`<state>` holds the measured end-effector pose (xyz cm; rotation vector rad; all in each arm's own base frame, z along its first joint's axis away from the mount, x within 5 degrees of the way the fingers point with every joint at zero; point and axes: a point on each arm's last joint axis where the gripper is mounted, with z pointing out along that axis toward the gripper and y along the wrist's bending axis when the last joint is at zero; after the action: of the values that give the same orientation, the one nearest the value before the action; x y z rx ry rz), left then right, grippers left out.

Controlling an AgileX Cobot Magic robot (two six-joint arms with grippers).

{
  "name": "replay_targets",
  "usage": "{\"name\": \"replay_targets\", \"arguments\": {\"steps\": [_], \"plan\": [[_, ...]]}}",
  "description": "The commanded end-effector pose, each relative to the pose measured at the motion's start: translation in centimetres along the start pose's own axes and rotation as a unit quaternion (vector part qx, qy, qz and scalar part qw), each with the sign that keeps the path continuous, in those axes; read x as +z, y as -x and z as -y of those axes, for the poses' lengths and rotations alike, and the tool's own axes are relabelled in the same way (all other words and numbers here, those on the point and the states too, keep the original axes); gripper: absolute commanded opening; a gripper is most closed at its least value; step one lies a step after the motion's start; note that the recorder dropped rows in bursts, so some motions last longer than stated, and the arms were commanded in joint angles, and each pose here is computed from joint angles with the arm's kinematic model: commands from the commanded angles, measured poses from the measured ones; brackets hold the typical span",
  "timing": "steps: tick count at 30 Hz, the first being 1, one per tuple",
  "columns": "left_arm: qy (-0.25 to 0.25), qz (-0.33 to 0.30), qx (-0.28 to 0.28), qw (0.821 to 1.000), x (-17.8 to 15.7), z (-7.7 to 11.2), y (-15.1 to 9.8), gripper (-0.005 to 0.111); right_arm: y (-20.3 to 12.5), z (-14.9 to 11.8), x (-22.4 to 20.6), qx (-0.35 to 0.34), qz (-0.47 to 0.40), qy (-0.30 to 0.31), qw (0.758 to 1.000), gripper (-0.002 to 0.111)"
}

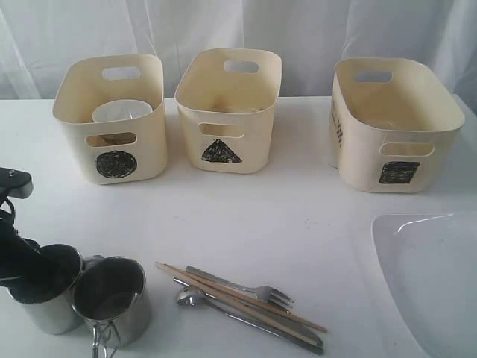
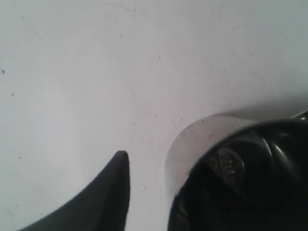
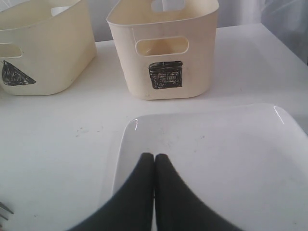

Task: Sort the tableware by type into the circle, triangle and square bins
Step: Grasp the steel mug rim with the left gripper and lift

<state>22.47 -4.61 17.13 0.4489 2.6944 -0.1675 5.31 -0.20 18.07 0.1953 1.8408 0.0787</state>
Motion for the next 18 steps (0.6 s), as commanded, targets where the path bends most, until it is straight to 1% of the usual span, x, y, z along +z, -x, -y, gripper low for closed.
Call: {"name": "replay_targets", "arguments": {"steps": [1, 3, 4, 9, 12, 14, 18], "plan": [[-0.011, -0.009, -0.018, 1.0, 0.0, 0.2, -0.4, 0.019, 0.1, 0.0, 0.0, 0.0, 0.007, 0.001, 1.0, 0.0], [-0.014, -0.016, -0.018, 1.0, 0.0, 0.2, -0.5, 0.005, 0.1, 0.0, 0.0, 0.0, 0.007, 0.001, 1.0, 0.0], [-0.016, -0.02, -0.018, 1.0, 0.0, 0.3, -0.6, 0.0, 0.1, 0.0, 0.0, 0.0, 0.007, 0.001, 1.0, 0.0], [-0.018, -0.024, -0.018, 0.999, -0.1, 0.3, -0.7, 0.0, 0.1, 0.0, 0.0, 0.0, 0.007, 0.001, 1.0, 0.0], [-0.017, -0.007, -0.015, 1.0, -0.9, 0.4, -0.1, 0.0, 0.1, 0.0, 0.0, 0.0, 0.007, 0.001, 1.0, 0.0], [-0.013, 0.019, -0.011, 1.0, -1.9, 0.4, 0.7, 0.0, 0.1, 0.0, 0.0, 0.0, 0.007, 0.001, 1.0, 0.0], [0.001, 0.103, 0.001, 0.995, -5.3, 0.4, 2.9, 0.0, 0.1, 0.0, 0.0, 0.0, 0.007, 0.001, 1.0, 0.0]]}}
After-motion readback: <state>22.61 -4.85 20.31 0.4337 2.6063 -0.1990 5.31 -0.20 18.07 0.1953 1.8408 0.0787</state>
